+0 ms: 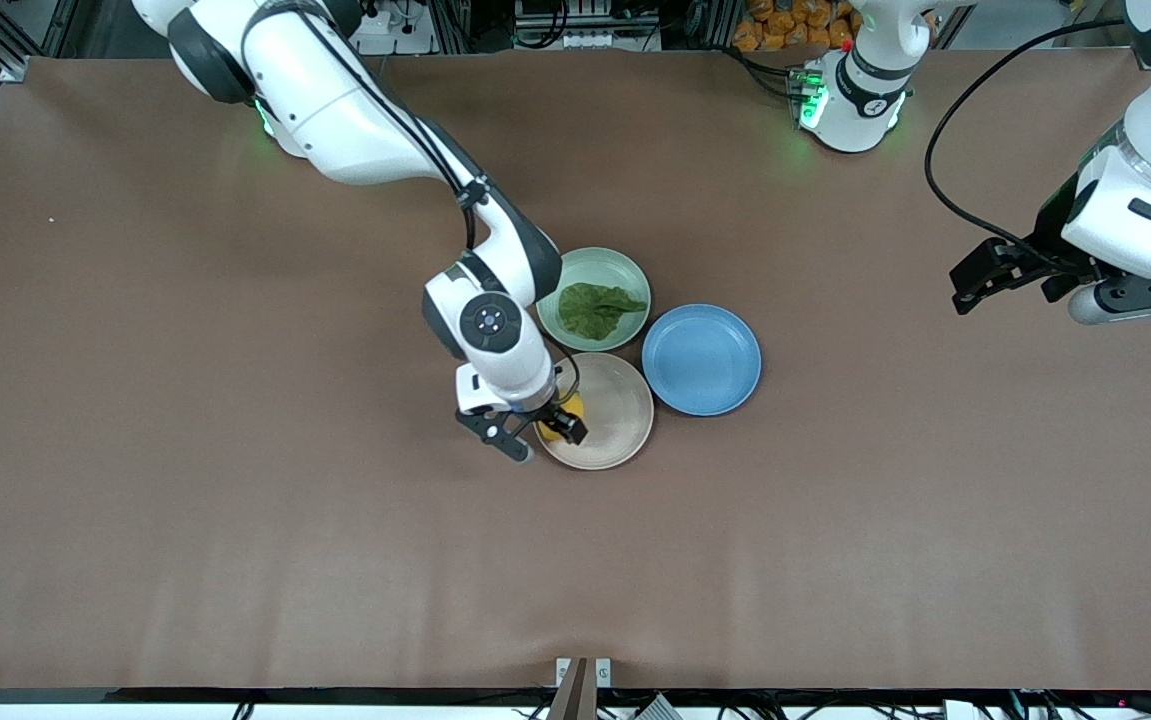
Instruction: Place lemon and lettuce in plates
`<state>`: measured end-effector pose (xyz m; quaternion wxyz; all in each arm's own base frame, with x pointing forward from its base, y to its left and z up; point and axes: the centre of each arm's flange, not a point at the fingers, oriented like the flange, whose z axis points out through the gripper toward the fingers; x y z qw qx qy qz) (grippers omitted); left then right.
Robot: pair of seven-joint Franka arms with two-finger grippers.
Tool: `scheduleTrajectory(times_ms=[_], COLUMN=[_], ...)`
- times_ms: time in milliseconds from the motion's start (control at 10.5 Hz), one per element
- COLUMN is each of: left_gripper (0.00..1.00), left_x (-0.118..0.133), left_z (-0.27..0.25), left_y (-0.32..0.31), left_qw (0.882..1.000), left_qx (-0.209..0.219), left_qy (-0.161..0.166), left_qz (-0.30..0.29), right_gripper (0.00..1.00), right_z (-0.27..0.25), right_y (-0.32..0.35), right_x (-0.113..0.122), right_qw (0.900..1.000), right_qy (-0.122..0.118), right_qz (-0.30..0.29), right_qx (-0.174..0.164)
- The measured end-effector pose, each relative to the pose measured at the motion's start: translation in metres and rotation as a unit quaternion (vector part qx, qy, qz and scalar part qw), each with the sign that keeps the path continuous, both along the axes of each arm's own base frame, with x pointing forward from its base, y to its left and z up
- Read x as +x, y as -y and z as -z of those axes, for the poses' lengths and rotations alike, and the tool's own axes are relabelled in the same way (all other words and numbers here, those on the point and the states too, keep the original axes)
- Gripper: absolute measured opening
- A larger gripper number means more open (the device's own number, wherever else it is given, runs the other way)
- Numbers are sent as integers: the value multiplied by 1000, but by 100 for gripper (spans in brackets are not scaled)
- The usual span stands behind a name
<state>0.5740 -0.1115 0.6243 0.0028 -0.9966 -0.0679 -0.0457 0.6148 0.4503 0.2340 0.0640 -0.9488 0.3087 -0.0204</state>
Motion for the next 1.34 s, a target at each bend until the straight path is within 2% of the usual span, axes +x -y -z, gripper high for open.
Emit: scheduleTrajectory(times_ms=[287,478,765,956,1338], left_gripper=[100,100,100,100,100], left_x=[0,-2,-3,-4,-11], left_z=[1,1,2,1,0], left_y=[1,3,4,2,-3], left_qw=[1000,1000,1000,999,997], left_qx=[2,-3,-11,-8,-1], left_qy=[-1,-5,-11,-12,-33], left_qz=[0,1,3,34,67], right_gripper=[100,100,100,100,100], right_z=[-28,-26,-51,-70,-116], right_y=[21,41,100,141,230], right_x=[20,25,42,48,63], right_qw=[1000,998,992,983,967], right_qy=[-25,-60,-108,-141,-168], right_qz=[17,3,-51,-109,-190], right_qx=[1,-6,-30,-39,-34])
